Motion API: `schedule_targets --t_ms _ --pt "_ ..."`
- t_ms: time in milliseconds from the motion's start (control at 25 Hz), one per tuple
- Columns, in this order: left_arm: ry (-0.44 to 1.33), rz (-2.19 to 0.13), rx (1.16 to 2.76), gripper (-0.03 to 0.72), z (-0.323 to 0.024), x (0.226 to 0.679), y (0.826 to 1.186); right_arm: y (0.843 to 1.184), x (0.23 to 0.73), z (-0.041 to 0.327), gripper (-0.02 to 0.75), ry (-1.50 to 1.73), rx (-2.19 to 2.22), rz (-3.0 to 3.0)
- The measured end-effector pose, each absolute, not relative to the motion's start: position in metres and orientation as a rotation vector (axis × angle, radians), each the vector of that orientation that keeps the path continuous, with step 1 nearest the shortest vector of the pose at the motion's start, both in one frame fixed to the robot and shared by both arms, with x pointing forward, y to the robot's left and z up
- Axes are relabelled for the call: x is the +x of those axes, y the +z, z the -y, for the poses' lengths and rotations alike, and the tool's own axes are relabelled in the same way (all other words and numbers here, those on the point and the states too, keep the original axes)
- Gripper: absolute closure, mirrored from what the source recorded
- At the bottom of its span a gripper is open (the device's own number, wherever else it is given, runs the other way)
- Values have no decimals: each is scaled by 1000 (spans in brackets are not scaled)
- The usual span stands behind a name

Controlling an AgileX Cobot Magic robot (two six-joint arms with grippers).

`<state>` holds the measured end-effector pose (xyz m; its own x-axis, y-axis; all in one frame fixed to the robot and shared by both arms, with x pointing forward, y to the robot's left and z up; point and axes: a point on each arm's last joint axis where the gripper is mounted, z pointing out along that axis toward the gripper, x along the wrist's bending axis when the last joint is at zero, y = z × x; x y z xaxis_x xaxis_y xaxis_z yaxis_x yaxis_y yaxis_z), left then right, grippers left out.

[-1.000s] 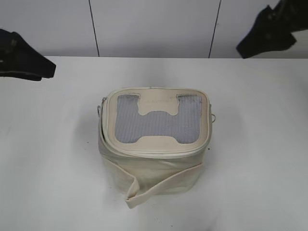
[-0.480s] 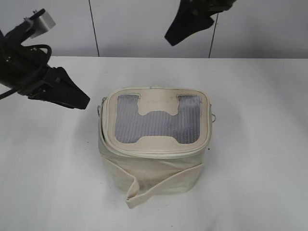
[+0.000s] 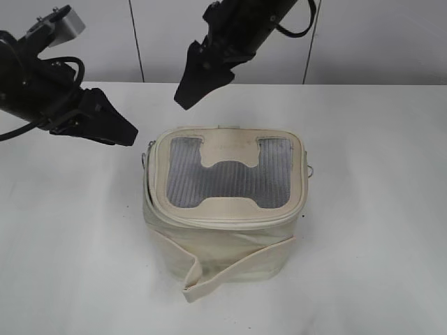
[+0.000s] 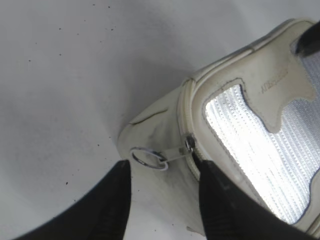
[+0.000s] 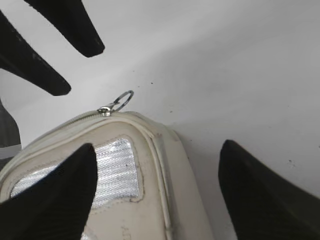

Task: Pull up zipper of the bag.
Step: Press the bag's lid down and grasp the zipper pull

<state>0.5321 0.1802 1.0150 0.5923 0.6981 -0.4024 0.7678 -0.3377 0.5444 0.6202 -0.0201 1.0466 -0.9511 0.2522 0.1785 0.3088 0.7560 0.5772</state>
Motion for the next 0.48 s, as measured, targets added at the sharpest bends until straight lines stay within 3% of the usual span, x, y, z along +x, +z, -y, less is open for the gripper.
schedule_targets --t_ms 480 --pt "-217 -1130 2131 330 -178 525 1015 1002 626 8 153 -863 -469 2803"
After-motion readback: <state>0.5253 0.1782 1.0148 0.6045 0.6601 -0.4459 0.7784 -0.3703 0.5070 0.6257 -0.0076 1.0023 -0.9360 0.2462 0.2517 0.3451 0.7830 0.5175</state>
